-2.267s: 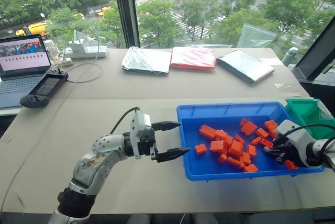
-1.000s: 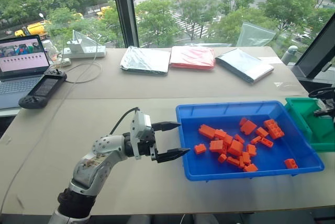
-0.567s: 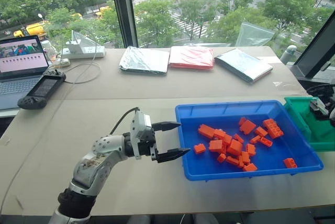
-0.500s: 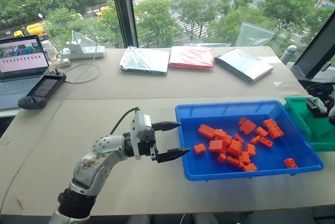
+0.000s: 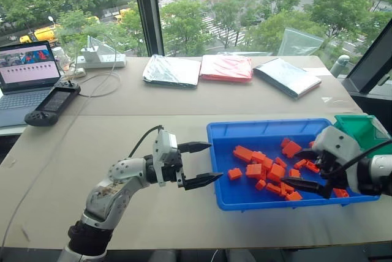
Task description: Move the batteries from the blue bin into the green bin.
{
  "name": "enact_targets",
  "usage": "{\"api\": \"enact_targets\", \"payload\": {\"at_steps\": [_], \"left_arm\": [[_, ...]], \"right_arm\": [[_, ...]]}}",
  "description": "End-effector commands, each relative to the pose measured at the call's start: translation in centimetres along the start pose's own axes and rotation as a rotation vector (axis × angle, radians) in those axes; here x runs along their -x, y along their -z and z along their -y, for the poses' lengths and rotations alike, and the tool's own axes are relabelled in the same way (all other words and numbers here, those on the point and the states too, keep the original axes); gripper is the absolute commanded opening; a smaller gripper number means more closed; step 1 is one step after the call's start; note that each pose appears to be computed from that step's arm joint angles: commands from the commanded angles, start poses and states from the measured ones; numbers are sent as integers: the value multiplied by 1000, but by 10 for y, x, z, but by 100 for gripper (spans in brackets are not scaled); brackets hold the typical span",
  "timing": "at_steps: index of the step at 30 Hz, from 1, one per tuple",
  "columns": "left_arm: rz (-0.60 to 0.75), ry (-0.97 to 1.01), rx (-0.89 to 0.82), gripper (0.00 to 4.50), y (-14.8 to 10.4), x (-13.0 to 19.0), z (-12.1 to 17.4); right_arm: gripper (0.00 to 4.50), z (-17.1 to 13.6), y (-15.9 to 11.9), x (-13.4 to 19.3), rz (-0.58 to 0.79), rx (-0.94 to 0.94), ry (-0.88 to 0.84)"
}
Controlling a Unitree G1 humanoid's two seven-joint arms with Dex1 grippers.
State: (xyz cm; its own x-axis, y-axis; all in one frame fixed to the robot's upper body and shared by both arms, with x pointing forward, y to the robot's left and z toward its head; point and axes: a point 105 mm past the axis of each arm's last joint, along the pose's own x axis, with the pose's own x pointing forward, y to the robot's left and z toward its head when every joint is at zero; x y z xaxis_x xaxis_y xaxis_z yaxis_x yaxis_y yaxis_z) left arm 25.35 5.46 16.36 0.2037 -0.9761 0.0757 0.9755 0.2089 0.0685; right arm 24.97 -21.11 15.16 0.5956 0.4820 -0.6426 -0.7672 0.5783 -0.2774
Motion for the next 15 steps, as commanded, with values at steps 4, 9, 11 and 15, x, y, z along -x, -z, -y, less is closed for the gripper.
{"api": "enact_targets", "payload": {"at_steps": [4,9,11,15], "left_arm": [[20,11,-28,450,-3,4,3],[17,10,-26,450,-2,5,4],[18,10,-26,450,-2,5,5],[19,10,-29,450,-4,3,5]], "right_arm": [[448,12,7,-14,-20,28,75],[448,11,5,-16,-9,21,63],[448,10,6,-19,-12,22,60],[448,8,8,-27,-17,11,53]]}}
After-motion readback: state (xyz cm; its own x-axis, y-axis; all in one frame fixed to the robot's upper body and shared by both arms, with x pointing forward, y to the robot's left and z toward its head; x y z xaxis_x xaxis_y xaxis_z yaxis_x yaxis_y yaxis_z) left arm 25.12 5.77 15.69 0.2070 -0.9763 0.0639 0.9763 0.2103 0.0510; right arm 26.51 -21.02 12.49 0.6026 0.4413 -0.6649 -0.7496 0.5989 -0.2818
